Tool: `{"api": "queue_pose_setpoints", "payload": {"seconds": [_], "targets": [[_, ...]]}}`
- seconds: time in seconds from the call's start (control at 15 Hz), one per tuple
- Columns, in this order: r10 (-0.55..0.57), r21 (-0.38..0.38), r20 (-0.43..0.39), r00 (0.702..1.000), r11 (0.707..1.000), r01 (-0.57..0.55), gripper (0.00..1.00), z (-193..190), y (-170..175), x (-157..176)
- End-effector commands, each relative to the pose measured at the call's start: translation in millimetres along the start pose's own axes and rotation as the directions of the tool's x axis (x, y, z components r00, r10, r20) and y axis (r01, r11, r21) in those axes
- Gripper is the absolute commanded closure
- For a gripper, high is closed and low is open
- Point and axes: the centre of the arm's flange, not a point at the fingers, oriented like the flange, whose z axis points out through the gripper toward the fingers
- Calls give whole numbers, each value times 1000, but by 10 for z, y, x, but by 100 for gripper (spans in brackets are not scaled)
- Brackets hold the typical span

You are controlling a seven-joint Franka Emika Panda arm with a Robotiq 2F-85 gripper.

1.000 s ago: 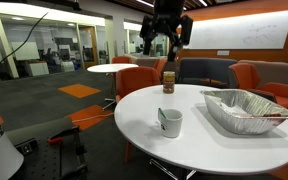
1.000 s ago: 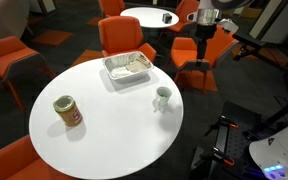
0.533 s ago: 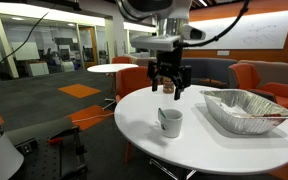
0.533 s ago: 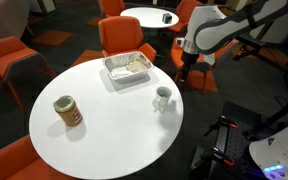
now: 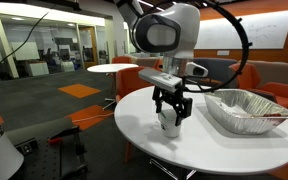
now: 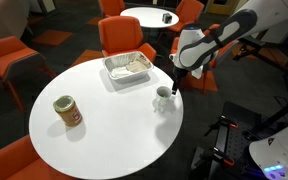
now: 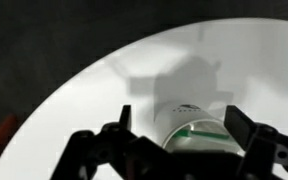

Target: Move the cup

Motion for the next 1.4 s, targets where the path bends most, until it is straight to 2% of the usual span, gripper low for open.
{"api": "queue_pose_setpoints", "payload": {"seconds": [0.0,0.2,0.27,0.33,0.53,0.8,1.07,1.33], "targets": [[55,40,-37,998,998,-54,0,81,168,271],[65,28,-43,997,998,-63,0,105,252,461],[63,25,-35,997,998,-63,4,137,263,510],[55,26,-24,998,998,-54,22,197,261,555],[31,25,-5,999,999,-31,37,378,197,631],[14,20,8,1000,1000,-14,69,469,174,646],[-4,4,0,1000,1000,4,99,365,206,615],[-78,10,9,997,997,78,97,371,18,606]]}}
